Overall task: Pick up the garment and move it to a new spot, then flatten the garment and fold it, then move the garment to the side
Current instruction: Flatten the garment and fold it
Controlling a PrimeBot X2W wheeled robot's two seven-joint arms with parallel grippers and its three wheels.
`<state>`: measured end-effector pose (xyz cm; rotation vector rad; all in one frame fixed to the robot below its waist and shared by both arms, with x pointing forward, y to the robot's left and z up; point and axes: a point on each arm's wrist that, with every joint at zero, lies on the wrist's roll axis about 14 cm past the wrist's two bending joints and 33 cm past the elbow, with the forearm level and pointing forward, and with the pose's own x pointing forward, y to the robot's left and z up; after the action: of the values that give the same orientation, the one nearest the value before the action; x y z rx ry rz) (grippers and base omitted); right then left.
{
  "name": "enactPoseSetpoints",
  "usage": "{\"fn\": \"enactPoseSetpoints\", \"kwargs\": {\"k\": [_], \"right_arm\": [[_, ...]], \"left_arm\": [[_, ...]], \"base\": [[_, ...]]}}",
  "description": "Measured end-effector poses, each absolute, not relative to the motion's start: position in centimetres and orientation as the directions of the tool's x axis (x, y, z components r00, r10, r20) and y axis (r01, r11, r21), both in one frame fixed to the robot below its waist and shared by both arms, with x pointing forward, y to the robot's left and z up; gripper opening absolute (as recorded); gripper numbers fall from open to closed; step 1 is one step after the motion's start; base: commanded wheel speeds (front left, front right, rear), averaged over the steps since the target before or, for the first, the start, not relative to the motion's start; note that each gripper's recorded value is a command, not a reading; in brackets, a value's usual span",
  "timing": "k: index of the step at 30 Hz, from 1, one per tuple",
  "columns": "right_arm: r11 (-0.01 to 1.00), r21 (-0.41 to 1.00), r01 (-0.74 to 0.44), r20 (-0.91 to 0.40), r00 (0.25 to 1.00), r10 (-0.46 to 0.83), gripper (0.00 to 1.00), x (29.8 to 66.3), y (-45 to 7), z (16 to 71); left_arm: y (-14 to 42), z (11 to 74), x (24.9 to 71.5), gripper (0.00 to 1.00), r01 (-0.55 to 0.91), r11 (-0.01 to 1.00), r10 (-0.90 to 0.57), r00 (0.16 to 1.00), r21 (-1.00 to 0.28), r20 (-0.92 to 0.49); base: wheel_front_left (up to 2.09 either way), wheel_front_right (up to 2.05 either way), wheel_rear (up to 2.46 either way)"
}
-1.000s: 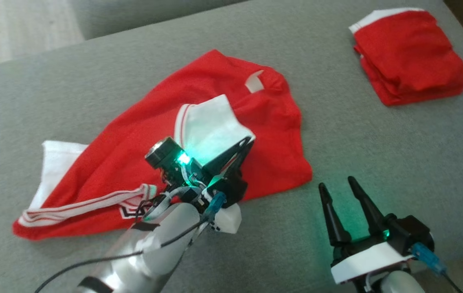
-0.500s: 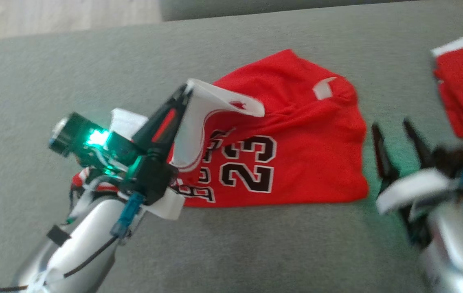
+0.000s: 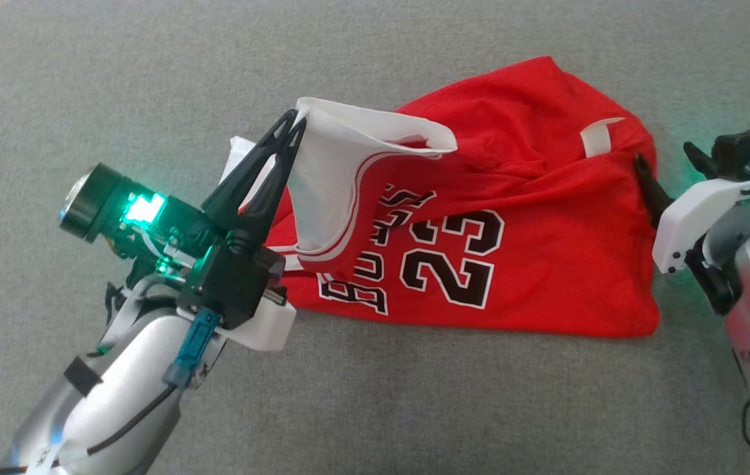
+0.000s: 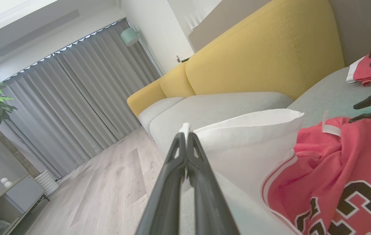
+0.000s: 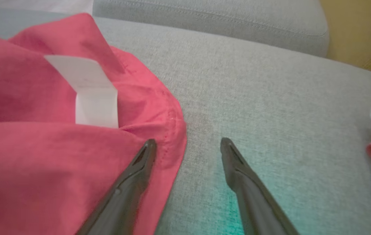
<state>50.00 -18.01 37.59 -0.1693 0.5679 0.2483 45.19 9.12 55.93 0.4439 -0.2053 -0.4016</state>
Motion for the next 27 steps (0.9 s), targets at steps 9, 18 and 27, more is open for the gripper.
{"fn": "enactPoseSetpoints", "kwargs": {"k": [9,18,27], "right_arm": [[0.929,-0.15,-0.337,-0.595,0.781,0.187,0.97,51.2,-17.5,36.9],[0.9,-0.197,-0.39,-0.651,0.738,0.177,0.45,51.2,-17.3,36.7],[0.902,-0.18,-0.392,-0.652,0.734,0.189,0.0,50.6,-16.9,37.0]], "left_arm": [[9.7,55.8,45.2,0.0,0.324,0.827,-0.41,0.907,0.459,0.1],[10.2,56.4,44.7,0.0,0.311,0.83,-0.401,0.91,0.464,0.107],[11.0,57.4,44.1,0.0,0.282,0.836,-0.381,0.916,0.471,0.127]], "base": [[0.0,0.0,0.0],[0.0,0.0,0.0],[0.0,0.0,0.0]]}}
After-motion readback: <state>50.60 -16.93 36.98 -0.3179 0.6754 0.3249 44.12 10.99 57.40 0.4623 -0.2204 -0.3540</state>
